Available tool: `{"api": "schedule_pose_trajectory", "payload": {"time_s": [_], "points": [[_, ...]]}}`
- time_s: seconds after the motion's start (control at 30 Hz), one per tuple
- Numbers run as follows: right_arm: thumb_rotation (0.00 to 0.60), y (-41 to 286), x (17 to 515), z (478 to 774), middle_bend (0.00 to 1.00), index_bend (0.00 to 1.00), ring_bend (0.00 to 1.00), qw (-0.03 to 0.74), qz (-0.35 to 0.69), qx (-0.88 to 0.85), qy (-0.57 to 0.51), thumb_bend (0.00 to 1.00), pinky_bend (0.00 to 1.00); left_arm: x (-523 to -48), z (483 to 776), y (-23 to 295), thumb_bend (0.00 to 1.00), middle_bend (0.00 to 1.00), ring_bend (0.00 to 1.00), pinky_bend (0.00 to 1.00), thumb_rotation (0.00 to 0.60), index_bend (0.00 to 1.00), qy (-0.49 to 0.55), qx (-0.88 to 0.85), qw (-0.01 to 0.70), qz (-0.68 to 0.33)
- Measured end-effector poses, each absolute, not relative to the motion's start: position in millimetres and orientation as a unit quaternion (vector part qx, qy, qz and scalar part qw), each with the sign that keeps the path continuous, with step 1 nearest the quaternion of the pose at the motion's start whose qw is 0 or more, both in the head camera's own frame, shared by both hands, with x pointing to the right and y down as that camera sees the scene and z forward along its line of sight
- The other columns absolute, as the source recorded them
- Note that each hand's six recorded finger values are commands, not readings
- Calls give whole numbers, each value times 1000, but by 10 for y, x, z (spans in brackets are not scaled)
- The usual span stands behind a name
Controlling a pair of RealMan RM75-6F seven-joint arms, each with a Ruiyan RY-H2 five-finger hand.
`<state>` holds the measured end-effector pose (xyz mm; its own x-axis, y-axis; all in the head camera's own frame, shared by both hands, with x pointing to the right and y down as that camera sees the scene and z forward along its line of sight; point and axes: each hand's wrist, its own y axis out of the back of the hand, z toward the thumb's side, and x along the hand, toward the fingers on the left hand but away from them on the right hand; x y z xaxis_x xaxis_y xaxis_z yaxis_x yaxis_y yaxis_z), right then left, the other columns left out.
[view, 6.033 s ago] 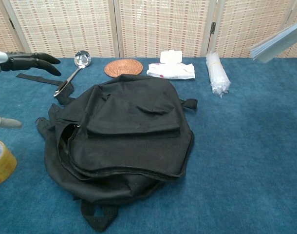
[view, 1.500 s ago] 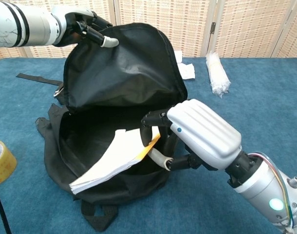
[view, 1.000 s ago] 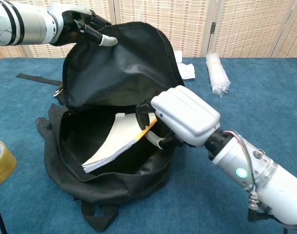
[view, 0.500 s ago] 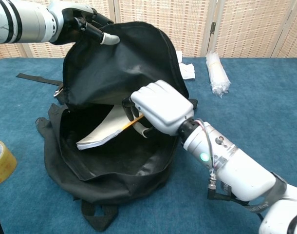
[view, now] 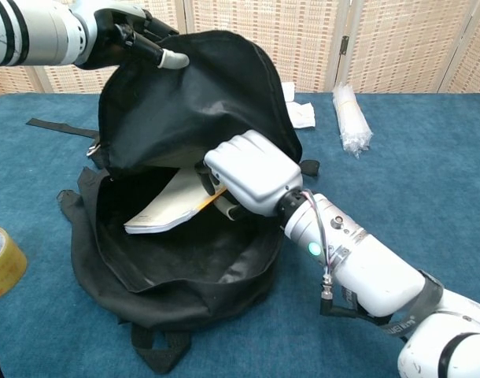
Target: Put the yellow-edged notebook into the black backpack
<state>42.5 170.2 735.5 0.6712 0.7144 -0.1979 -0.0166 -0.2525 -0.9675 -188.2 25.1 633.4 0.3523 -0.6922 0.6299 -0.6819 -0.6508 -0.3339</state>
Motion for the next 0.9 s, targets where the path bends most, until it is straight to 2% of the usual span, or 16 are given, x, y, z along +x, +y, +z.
{"api": "schedule_pose_trajectory", "payload": {"time_s": [0.03, 0.1, 0.3, 0.43, 0.6, 0.9], "points": [[600, 1711, 440, 7350, 295, 265, 411, 558, 327, -724, -242, 401, 408, -1882, 6334, 249, 564, 337, 257, 25, 600, 625, 418, -822, 6, -386], [600, 1726, 460, 7333, 249, 183, 363, 551, 328, -728, -243, 327, 381, -1881, 6335, 247, 564, 337, 256, 15, 600, 613, 418, -822, 6, -387], [600, 1799, 517, 7235, 110, 10, 220, 527, 334, -743, -243, 206, 276, -1839, 6272, 148, 564, 337, 249, 2, 600, 600, 413, -825, 29, -386], [600, 1852, 572, 7107, 82, 0, 191, 514, 337, -752, -237, 188, 257, -1869, 6341, 233, 564, 337, 244, 1, 600, 584, 422, -819, 24, -388], [600, 1892, 743, 6931, 98, 0, 221, 504, 339, -760, -230, 188, 264, -1876, 6360, 296, 562, 330, 231, 0, 600, 534, 408, -824, 14, -393], [600, 2054, 1367, 6664, 155, 7, 258, 516, 358, -752, -199, 188, 279, -1868, 6329, 384, 436, 199, 136, 0, 600, 265, 390, -831, 22, -397]]}}
